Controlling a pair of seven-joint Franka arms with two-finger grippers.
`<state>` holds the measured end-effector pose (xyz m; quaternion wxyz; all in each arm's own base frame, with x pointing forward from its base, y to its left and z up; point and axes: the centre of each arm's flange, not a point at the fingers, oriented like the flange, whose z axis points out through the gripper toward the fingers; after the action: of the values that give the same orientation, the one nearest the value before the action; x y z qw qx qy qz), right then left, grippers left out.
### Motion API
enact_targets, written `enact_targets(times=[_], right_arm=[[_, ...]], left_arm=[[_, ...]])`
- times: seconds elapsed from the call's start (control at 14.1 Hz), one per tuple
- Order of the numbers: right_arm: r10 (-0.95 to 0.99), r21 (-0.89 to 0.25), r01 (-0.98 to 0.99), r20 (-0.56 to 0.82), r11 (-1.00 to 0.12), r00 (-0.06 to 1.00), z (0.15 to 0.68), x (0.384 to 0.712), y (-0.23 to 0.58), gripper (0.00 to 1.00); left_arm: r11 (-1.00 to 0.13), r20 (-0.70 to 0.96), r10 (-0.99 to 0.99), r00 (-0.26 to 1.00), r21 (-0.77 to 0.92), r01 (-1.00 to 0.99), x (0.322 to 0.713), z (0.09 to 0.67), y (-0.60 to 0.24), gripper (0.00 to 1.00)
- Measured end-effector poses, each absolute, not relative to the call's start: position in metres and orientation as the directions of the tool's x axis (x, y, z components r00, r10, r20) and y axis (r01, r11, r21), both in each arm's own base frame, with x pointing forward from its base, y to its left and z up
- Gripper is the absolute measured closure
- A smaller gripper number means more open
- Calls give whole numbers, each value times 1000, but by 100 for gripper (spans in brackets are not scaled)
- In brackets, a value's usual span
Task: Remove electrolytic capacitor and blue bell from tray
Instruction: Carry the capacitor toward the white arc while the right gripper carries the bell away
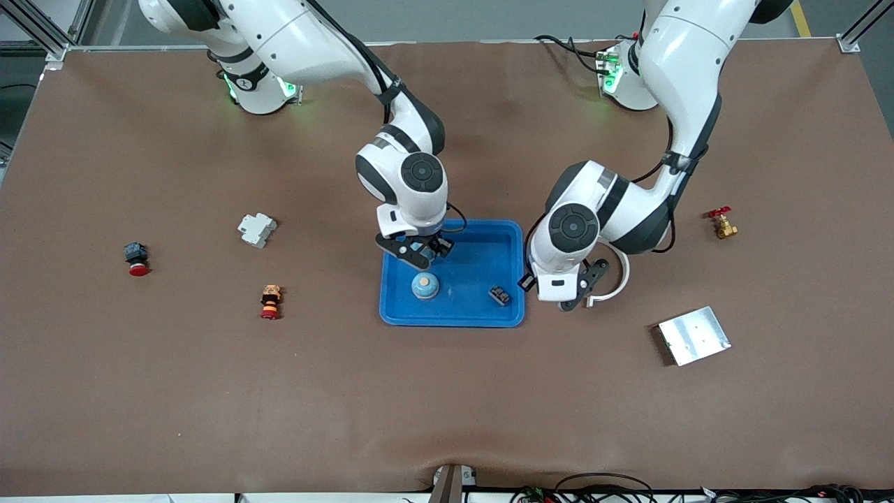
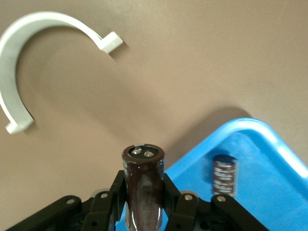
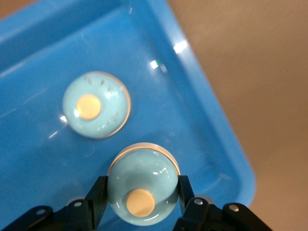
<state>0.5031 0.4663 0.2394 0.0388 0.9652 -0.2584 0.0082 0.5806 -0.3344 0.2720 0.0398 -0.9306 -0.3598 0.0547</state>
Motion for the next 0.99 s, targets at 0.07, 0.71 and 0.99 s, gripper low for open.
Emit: enact_targets(times=[0.07, 0.71, 0.99], right_arm=[[-494, 76, -495, 37, -865, 869, 251, 508, 459, 37], [-343, 92, -345, 32, -934, 939, 333, 523, 333, 37], [-280, 100, -282, 26, -954, 960, 353, 512, 284, 37]], left_arm=[[-774, -81, 631, 771, -120, 621, 579, 272, -324, 67], [-966, -159, 246, 956, -119, 229, 556, 282, -195, 67], [-989, -159, 99, 982, -124, 79, 561, 272, -122, 67]])
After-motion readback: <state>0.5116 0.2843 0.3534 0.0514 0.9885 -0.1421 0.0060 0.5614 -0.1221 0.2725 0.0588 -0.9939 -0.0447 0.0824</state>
